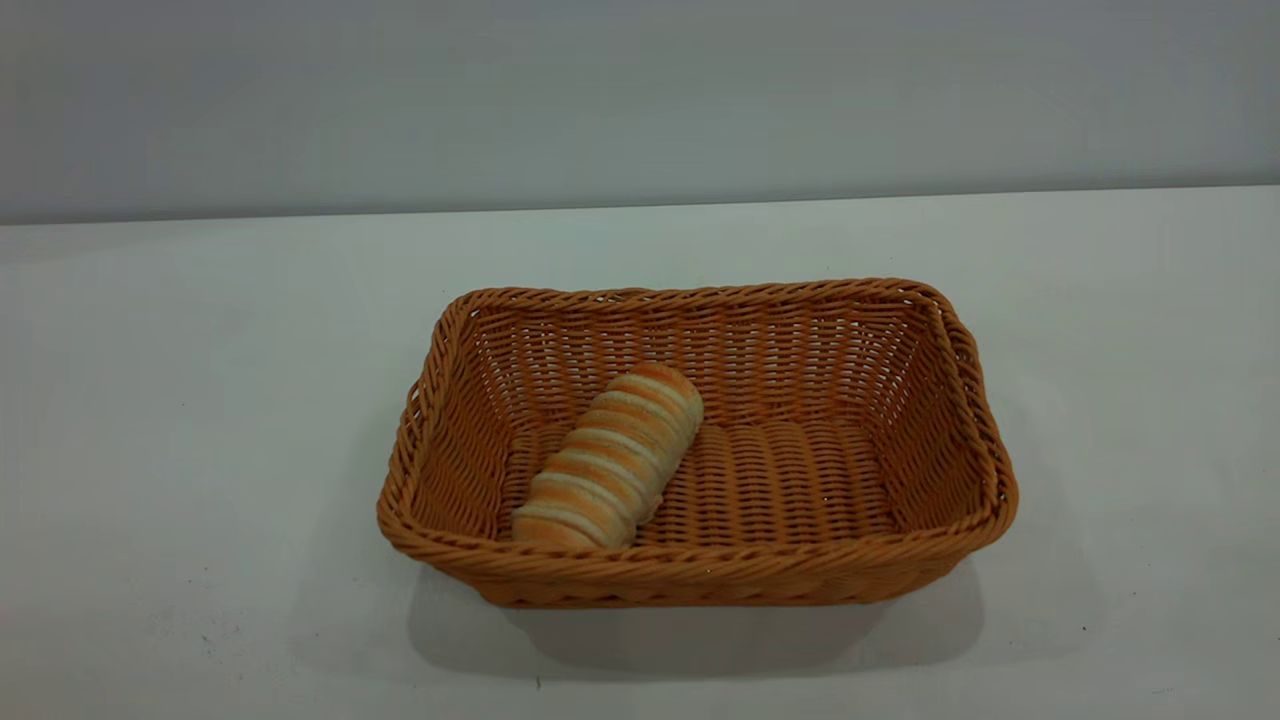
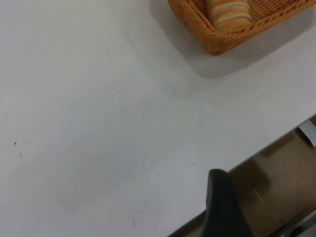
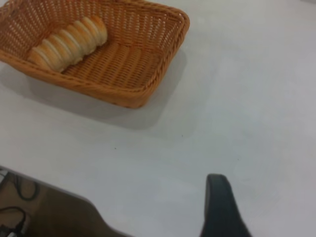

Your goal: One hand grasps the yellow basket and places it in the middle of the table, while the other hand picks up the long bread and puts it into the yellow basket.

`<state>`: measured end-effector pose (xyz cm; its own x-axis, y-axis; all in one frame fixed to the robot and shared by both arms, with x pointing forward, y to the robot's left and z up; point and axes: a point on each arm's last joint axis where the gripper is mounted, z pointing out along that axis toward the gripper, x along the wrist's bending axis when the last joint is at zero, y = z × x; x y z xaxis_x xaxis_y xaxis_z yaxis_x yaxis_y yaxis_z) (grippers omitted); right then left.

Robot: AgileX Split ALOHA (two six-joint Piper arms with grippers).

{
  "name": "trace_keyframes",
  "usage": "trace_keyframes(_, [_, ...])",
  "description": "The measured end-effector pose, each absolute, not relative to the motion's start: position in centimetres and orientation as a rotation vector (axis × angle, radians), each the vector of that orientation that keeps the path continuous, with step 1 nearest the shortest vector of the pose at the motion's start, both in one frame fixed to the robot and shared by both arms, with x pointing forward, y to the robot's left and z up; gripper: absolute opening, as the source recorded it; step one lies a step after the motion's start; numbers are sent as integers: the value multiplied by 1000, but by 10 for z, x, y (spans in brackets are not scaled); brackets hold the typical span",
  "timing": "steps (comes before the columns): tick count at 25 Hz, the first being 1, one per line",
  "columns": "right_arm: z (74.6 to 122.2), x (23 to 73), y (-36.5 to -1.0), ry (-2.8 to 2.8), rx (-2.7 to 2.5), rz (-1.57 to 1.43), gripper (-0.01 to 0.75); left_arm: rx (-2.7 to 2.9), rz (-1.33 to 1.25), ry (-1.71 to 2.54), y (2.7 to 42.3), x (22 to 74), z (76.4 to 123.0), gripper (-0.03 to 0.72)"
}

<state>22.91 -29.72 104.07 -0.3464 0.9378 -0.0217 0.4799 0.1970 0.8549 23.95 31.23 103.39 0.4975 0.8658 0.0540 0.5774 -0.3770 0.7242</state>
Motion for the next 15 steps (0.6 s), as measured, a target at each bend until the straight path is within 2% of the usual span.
trace_keyframes(15, [1040,229,-297,1916,1326,1054,501,2083,585,1206,312,239,1034,515])
